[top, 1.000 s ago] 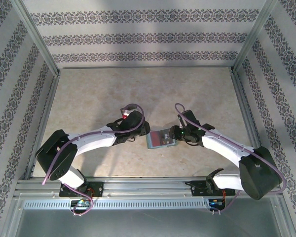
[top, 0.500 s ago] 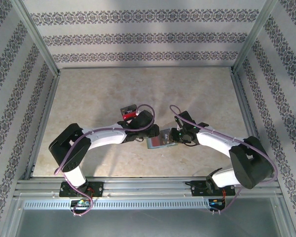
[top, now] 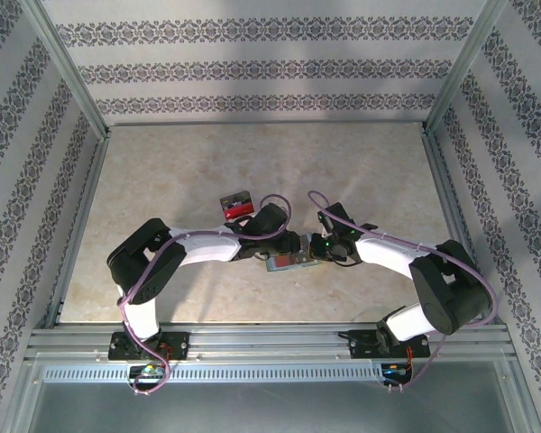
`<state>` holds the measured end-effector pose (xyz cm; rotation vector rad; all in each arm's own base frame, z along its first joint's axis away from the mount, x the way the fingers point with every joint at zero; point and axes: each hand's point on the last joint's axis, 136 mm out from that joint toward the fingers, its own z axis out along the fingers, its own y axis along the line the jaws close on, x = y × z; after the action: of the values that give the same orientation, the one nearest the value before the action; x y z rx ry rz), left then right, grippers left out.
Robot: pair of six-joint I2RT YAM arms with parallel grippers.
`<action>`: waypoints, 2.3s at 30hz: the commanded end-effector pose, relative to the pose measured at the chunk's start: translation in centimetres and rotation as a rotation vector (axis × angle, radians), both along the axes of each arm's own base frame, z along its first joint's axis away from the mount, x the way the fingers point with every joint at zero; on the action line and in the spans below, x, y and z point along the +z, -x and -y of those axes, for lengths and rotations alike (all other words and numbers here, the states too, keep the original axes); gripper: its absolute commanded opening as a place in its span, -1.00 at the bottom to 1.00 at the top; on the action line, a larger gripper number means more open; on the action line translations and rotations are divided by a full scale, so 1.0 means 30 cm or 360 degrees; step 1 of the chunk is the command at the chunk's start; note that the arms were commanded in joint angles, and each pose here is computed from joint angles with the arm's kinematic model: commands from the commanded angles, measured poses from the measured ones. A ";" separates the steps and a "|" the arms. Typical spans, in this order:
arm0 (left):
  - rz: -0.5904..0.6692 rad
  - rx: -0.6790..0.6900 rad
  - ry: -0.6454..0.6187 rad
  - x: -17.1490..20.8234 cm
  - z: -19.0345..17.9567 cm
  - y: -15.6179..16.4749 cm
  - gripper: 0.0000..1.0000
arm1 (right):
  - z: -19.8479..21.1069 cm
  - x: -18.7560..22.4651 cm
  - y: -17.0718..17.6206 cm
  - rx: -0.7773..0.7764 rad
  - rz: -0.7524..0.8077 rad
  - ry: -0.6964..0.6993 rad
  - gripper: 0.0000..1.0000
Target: Take the credit cards out of the card holder
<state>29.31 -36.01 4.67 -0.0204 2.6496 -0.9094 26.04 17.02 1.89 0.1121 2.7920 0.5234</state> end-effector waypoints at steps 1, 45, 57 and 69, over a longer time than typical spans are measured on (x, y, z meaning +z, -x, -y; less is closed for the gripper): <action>-0.0014 -0.0010 0.0083 0.025 0.054 -0.001 -0.14 | -0.008 -0.014 0.010 -0.0031 -0.0041 -0.0067 -0.76; -0.0024 0.0074 -0.0001 0.009 -0.023 -0.017 0.16 | -0.065 0.087 0.004 -0.0069 0.0032 -0.0429 -0.40; -0.0018 0.0051 0.0030 0.007 -0.008 -0.017 0.16 | -0.085 0.116 -0.007 -0.0040 0.0084 -0.0500 -0.45; 0.0167 0.0025 0.0011 0.156 -0.043 -0.027 0.24 | -0.071 0.133 0.018 -0.0026 0.0100 -0.0423 -0.45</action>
<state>30.35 -35.65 8.50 -0.0293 2.5574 -0.9460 25.77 19.09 5.91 0.1827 2.6348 0.8939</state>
